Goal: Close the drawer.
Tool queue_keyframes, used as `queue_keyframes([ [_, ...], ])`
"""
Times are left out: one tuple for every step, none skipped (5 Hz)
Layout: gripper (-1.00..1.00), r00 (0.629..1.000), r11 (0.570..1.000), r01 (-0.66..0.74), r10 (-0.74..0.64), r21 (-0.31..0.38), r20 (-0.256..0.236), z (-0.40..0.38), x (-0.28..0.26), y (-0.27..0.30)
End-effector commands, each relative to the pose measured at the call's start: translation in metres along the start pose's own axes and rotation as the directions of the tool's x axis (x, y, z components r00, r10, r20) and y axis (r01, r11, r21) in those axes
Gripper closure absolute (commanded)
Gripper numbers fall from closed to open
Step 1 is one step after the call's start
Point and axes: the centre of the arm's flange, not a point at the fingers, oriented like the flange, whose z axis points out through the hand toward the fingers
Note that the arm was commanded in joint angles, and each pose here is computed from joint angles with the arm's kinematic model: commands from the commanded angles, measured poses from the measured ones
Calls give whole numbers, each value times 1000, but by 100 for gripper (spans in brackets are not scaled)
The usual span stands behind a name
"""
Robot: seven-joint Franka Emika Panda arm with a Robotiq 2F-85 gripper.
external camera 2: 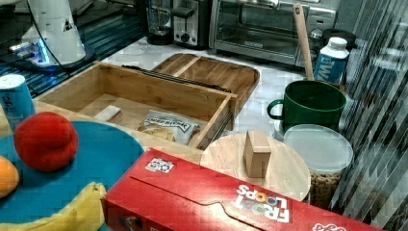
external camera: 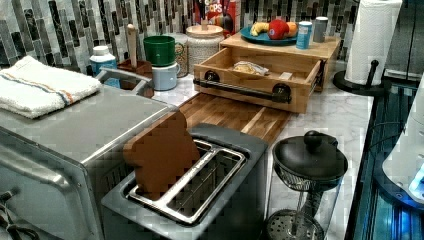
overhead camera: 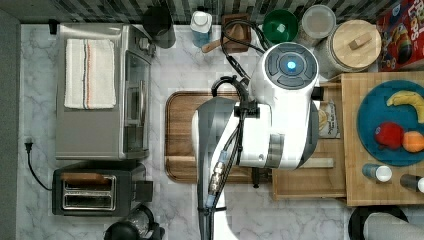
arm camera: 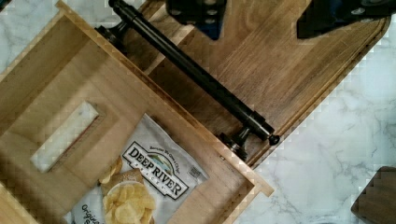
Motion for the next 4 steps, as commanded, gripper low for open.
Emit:
queue_keyframes([
  [100,1000,1000,1,-1,0,0,0,1,0],
  [100,1000,1000,1,-1,0,0,0,1,0],
  [-100,998,997,54,-55,55,30,11,-10,8],
  [-100,994,995,95,-97,43,52,19,-41,-6],
])
